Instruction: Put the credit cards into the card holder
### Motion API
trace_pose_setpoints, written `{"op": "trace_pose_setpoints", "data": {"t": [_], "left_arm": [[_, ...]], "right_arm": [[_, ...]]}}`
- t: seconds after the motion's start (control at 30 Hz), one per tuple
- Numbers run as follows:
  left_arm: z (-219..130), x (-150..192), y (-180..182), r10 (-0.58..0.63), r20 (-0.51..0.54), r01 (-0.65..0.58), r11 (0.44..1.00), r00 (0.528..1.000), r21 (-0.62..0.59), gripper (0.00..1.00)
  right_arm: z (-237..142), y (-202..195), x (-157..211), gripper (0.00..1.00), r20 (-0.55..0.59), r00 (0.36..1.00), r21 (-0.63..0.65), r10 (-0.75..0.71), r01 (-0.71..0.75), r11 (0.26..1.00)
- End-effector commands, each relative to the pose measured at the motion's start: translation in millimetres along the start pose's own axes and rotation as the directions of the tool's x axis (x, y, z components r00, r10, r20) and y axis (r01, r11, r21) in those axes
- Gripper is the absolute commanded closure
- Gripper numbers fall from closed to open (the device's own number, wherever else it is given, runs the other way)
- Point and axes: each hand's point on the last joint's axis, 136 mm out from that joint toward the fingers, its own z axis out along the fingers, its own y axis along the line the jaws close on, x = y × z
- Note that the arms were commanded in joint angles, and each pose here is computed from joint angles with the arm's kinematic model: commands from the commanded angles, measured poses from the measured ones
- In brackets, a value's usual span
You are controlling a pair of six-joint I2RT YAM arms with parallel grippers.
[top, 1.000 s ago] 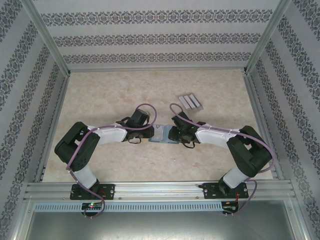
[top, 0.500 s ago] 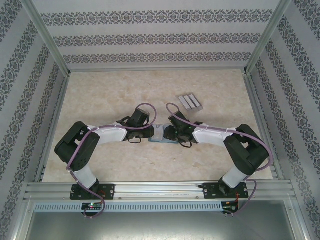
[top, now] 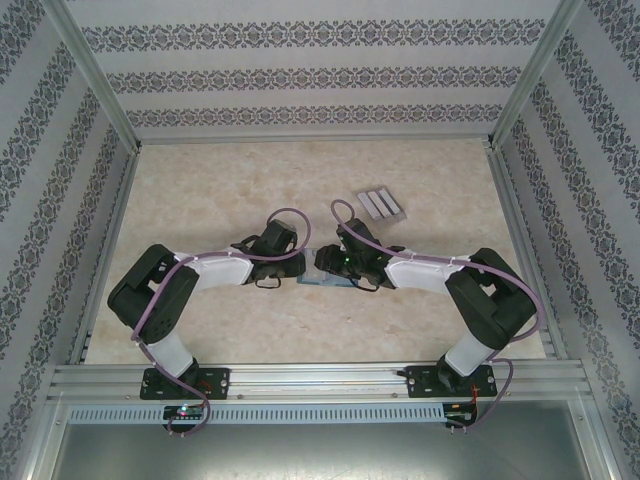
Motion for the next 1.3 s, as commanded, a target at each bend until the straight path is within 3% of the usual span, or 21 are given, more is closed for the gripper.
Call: {"op": "trace_pose_setpoints", "data": {"t": [0.0,0.3,0.77,1.27], "left_arm": [[-8,-10,5,-0.032,0.046,0.032,0.999,0.998,-0.007,0.73],[-7,-11,6,-0.029,0.033,0.03,1.0,0.999,-0.007,0.73],[0,-6,7,-0.05,0.017,0.051,0.999,0.999,-0.003,0.72],[4,-3,6,-0.062,-0.001,0.062,0.998,0.998,0.009,0.72]], "right_arm": [[3,13,-3,0.55,-0.002,1.0,-0.048,-0.005,0.005,0.999],[-31,-26,-1,0.48,0.071,0.996,0.132,-0.049,0.039,0.99],[-8,-59,24,0.44,-0.017,1.0,0.24,-0.022,0.025,0.97],[16,-4,11,0.46,-0.041,0.999,0.067,-0.027,0.029,0.997]]}}
